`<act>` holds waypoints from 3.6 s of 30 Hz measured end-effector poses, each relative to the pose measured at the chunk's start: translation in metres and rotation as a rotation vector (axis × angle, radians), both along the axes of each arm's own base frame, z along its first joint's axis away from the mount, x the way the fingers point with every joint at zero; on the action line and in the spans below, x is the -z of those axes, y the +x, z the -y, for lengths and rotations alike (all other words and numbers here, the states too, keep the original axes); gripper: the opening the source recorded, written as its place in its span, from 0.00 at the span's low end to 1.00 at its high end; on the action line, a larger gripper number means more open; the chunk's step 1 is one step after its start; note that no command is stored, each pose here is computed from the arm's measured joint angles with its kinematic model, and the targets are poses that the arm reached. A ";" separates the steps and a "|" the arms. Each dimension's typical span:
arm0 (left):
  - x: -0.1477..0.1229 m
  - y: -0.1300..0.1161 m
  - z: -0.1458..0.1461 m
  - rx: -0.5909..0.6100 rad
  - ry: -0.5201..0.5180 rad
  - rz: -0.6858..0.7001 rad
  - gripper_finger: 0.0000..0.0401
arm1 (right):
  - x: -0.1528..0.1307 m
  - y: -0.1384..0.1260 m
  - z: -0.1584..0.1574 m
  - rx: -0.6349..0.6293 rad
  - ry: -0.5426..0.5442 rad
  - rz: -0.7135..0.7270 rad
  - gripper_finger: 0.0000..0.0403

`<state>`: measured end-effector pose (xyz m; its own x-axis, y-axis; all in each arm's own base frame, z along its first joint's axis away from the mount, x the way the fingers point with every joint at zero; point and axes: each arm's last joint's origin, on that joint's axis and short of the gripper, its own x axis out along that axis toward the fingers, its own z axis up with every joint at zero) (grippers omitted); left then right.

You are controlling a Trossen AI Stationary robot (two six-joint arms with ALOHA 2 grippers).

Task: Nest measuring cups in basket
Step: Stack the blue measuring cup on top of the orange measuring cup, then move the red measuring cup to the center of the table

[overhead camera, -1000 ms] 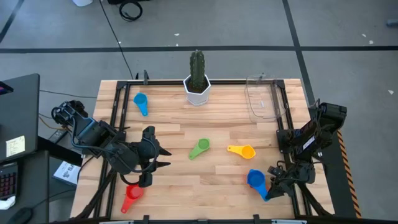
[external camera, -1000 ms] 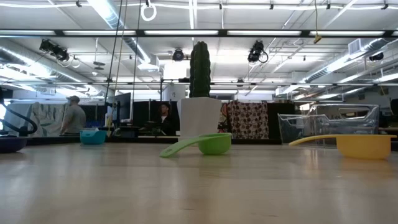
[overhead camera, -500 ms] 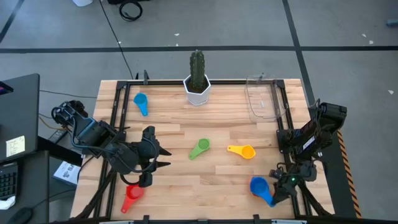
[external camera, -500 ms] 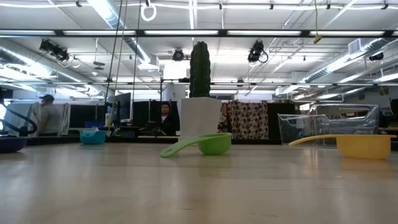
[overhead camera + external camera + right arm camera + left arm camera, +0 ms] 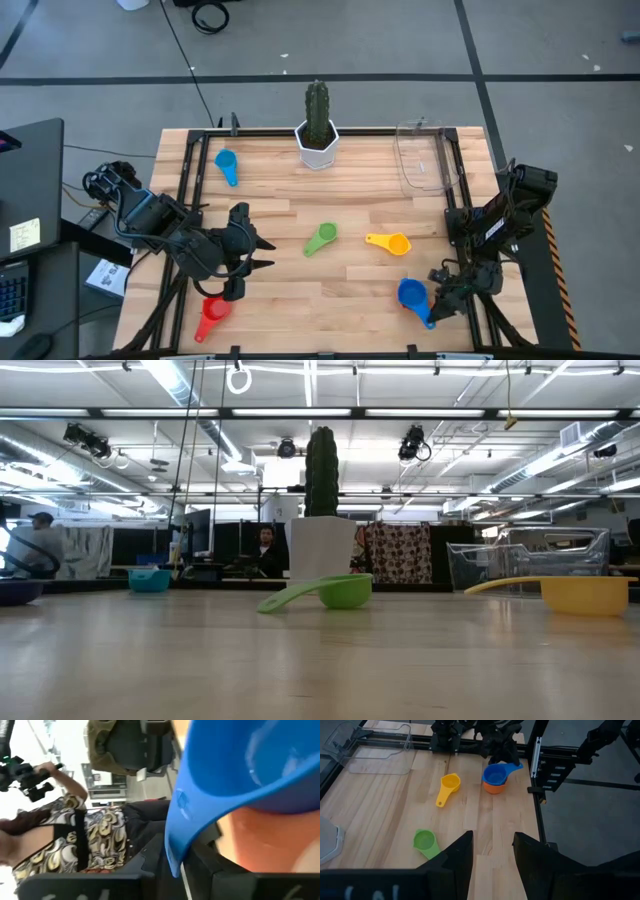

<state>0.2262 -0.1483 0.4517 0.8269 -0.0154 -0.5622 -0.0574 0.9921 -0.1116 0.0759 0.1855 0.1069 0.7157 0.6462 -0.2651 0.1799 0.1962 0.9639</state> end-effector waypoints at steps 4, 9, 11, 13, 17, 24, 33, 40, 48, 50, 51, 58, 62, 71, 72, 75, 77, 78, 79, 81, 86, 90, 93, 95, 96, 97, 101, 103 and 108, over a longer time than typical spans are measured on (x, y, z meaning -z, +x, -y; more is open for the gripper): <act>0.000 0.000 0.000 0.000 0.000 0.000 0.36 | 0.001 0.000 0.000 0.004 -0.003 -0.006 0.24; 0.000 0.000 0.000 0.000 0.000 0.000 0.36 | 0.001 -0.002 -0.002 -0.093 0.008 -0.037 0.28; 0.000 0.000 0.000 0.000 0.000 0.000 0.36 | 0.001 -0.003 -0.003 -0.143 0.034 -0.067 0.28; 0.000 0.000 0.000 0.000 0.000 0.000 0.36 | -0.001 -0.004 -0.004 -0.173 0.057 -0.066 0.27; 0.000 0.000 0.000 0.000 0.000 0.000 0.36 | -0.003 -0.003 -0.004 -0.173 0.050 -0.032 0.27; 0.000 0.000 0.000 0.001 0.001 0.000 0.36 | -0.003 -0.003 -0.004 -0.162 0.071 -0.056 0.27; 0.000 0.000 0.000 0.007 0.010 -0.001 0.36 | 0.012 -0.005 0.001 -0.135 -0.027 -0.178 0.27; 0.001 -0.001 0.000 0.007 0.015 -0.009 0.36 | 0.014 -0.007 0.001 -0.128 -0.026 -0.209 0.27; 0.002 -0.001 -0.001 0.007 0.024 -0.023 0.36 | 0.007 -0.006 -0.002 -0.126 0.059 -0.200 0.27; 0.002 -0.002 -0.001 0.007 0.026 -0.025 0.36 | 0.004 -0.005 -0.003 -0.131 0.092 -0.182 0.27; 0.002 -0.002 -0.001 0.007 0.027 -0.026 0.36 | 0.001 -0.005 -0.003 -0.133 0.113 -0.169 0.27; 0.002 -0.002 -0.001 0.012 0.022 -0.029 0.36 | -0.013 -0.002 -0.005 -0.089 0.212 -0.046 0.27; 0.002 -0.002 -0.001 0.013 0.019 -0.030 0.36 | -0.014 0.000 -0.004 -0.027 0.201 -0.010 0.27; 0.002 -0.002 -0.001 0.013 0.019 -0.030 0.36 | -0.024 0.009 -0.001 0.143 0.046 0.249 0.27; 0.002 -0.002 -0.001 0.013 0.019 -0.030 0.36 | -0.028 0.010 -0.002 0.160 0.022 0.301 0.27; 0.002 -0.002 -0.001 0.013 0.018 -0.029 0.36 | -0.039 0.015 -0.005 0.213 -0.105 0.458 0.27; 0.002 -0.002 -0.001 0.011 0.015 -0.029 0.36 | -0.046 0.019 -0.008 0.254 -0.212 0.548 0.27; 0.002 -0.002 -0.001 0.010 0.014 -0.029 0.36 | -0.050 0.021 -0.010 0.278 -0.272 0.594 0.27; 0.002 -0.002 -0.001 0.009 0.013 -0.029 0.36 | -0.055 0.023 -0.012 0.300 -0.331 0.640 0.27; 0.002 -0.002 -0.001 0.009 0.013 -0.029 0.36 | -0.068 0.028 -0.015 0.338 -0.454 0.744 0.27; 0.002 -0.002 -0.001 0.009 0.012 -0.029 0.36 | -0.110 0.039 -0.025 0.394 -0.807 0.989 0.27; 0.002 -0.002 -0.001 0.013 0.018 -0.029 0.36 | -0.131 0.044 -0.036 0.386 -1.009 0.971 0.27; 0.002 -0.002 -0.001 0.014 0.020 -0.030 0.36 | -0.153 0.047 -0.045 0.376 -1.105 0.899 0.27; 0.003 -0.002 -0.001 0.016 0.025 -0.034 0.36 | -0.175 0.049 -0.051 0.361 -1.160 0.869 0.27; 0.003 -0.002 -0.001 0.017 0.028 -0.039 0.36 | -0.188 0.050 -0.053 0.345 -1.178 0.861 0.27; 0.004 -0.003 -0.001 0.017 0.032 -0.046 0.36 | -0.201 0.051 -0.055 0.327 -1.198 0.847 0.27; 0.005 -0.009 0.005 0.036 0.039 -0.061 0.36 | -0.249 0.052 -0.055 0.261 -1.261 0.737 0.27; 0.005 -0.013 0.010 0.047 0.056 -0.052 0.36 | -0.268 0.050 -0.050 0.216 -1.254 0.664 0.27; 0.005 -0.033 0.025 0.023 0.093 -0.023 0.36 | -0.296 0.049 -0.025 0.128 -1.156 0.466 0.27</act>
